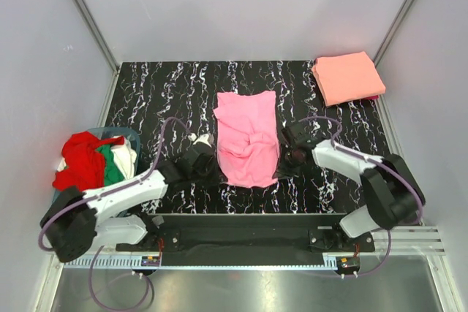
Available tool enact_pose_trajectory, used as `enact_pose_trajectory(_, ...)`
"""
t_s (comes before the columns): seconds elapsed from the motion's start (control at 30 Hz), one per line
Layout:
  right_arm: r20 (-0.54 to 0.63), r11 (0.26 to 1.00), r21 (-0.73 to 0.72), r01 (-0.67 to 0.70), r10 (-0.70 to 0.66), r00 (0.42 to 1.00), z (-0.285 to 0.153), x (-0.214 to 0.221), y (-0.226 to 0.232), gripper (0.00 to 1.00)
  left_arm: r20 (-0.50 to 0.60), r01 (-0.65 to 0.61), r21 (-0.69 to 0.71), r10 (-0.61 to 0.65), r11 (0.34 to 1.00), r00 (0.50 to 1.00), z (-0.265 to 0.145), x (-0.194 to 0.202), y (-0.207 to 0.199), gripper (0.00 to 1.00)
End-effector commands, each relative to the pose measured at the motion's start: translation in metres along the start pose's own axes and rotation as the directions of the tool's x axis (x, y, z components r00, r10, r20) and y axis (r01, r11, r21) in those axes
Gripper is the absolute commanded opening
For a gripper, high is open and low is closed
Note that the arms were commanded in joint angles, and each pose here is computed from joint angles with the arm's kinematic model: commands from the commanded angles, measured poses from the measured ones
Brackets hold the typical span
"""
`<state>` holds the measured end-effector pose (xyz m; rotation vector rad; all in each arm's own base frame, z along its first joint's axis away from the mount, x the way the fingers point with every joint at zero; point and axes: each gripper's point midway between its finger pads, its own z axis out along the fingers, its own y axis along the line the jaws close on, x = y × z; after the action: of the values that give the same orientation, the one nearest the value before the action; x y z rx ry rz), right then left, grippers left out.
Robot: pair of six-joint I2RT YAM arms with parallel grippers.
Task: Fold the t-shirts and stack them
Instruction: Fold the tshirt
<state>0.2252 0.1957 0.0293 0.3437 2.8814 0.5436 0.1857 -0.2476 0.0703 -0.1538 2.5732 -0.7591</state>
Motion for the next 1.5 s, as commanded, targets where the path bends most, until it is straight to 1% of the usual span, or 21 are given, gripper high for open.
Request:
enact_pose_trajectory(0.0,0.009,1.000,0.004,-0.016,0.016,1.000,-0.020,0.036,0.007,0.00,0.017,0.032,-0.067,-0.031,0.997,0.999,-0.029,0.012,0.009,0.00)
enact_pose_trajectory(0.03,-0.003,1.000,-0.007,-0.015,0.015,1.000,-0.022,0.051,0.014,0.00,0.026,0.023,-0.045,-0.022,0.999,0.999,-0.040,0.016,0.005,0.00)
enact_pose_trajectory(0.07,-0.005,1.000,-0.022,-0.018,0.018,1.000,-0.027,0.060,0.013,0.00,0.009,0.020,-0.064,-0.019,0.998,1.000,-0.046,0.024,0.011,0.00)
enact_pose_trajectory(0.2,0.003,0.999,-0.037,-0.037,0.037,0.999,-0.042,0.074,0.014,0.00,0.014,0.039,-0.057,-0.038,0.998,0.999,-0.067,0.030,0.015,0.00)
enact_pose_trajectory(0.23,0.031,0.999,-0.027,-0.037,0.038,0.999,-0.045,0.070,0.012,0.00,0.039,0.037,-0.045,-0.035,0.998,0.999,-0.074,0.024,0.012,0.00)
enact_pose_trajectory(0.27,0.048,0.999,-0.025,-0.033,0.035,0.998,-0.055,0.066,0.015,0.00,0.038,0.026,-0.062,-0.024,0.998,0.999,-0.079,0.023,0.015,0.00)
enact_pose_trajectory(0.37,0.107,1.000,-0.010,-0.011,0.012,0.994,-0.069,0.048,0.025,0.00,0.092,-0.029,-0.093,0.038,0.995,0.995,-0.091,0.003,0.010,0.00)
enact_pose_trajectory(0.47,0.168,0.998,0.053,0.025,-0.034,0.985,-0.079,0.023,0.032,0.00,0.114,-0.049,-0.124,0.063,0.991,0.992,-0.094,-0.020,-0.001,0.00)
enact_pose_trajectory(0.5,0.179,0.997,0.069,0.041,-0.052,0.982,-0.081,0.016,0.033,0.00,0.112,-0.079,-0.132,0.094,0.988,0.989,-0.094,-0.026,-0.002,0.00)
enact_pose_trajectory(0.6,0.195,0.997,0.067,0.027,-0.040,0.980,-0.084,-0.010,0.039,0.00,0.120,-0.093,-0.130,0.108,0.987,0.987,-0.091,-0.053,-0.015,0.00)
enact_pose_trajectory(0.63,0.202,0.998,0.053,0.021,-0.031,0.979,-0.085,-0.021,0.044,0.00,0.121,-0.071,-0.119,0.085,0.990,0.989,-0.089,-0.064,-0.015,0.00)
enact_pose_trajectory(0.7,0.208,0.999,0.051,0.010,-0.021,0.978,-0.088,-0.038,0.043,0.00,0.112,-0.087,-0.108,0.099,0.990,0.989,-0.084,-0.079,-0.022,0.00)
enact_pose_trajectory(0.73,0.212,0.999,0.050,0.011,-0.021,0.977,-0.089,-0.047,0.047,0.00,0.107,-0.071,-0.099,0.082,0.993,0.991,-0.083,-0.088,-0.022,0.00)
enact_pose_trajectory(0.8,0.217,0.998,0.055,0.022,-0.033,0.976,-0.091,-0.060,0.050,0.00,0.098,-0.100,-0.098,0.110,0.990,0.989,-0.077,-0.106,-0.030,0.00)
enact_pose_trajectory(0.87,0.217,0.997,0.063,0.039,-0.052,0.975,-0.091,-0.073,0.056,0.00,0.091,-0.112,-0.123,0.124,0.986,0.988,-0.073,-0.120,-0.028,0.00)
enact_pose_trajectory(0.9,0.215,0.997,0.065,0.040,-0.053,0.975,-0.091,-0.077,0.057,0.00,0.075,-0.124,-0.101,0.132,0.987,0.988,-0.068,-0.128,-0.038,0.00)
enact_pose_trajectory(1.0,0.213,0.997,0.066,0.040,-0.053,0.976,-0.089,-0.094,0.062,0.00,0.050,-0.129,-0.102,0.135,0.986,0.990,-0.058,-0.146,-0.041,0.00)
enact_pose_trajectory(1.1,0.227,0.997,0.064,0.037,-0.051,0.973,-0.088,-0.114,0.066,0.00,0.022,-0.096,-0.063,0.097,0.993,0.995,-0.049,-0.160,-0.042,0.00)
enact_pose_trajectory(1.17,0.201,0.997,0.062,0.035,-0.047,0.978,-0.081,-0.120,0.065,0.00,0.019,-0.089,-0.048,0.090,0.995,0.996,-0.045,-0.169,-0.045,0.00)
enact_pose_trajectory(1.33,0.186,0.997,0.071,0.034,-0.047,0.981,-0.070,-0.139,0.067,0.00,-0.036,-0.062,-0.039,0.060,0.997,0.998,-0.026,-0.185,-0.037,0.00)
enact_pose_trajectory(1.47,0.189,0.997,0.073,0.034,-0.048,0.981,-0.067,-0.156,0.068,0.00,-0.042,-0.055,-0.033,0.053,0.998,0.998,-0.017,-0.203,-0.035,0.00)
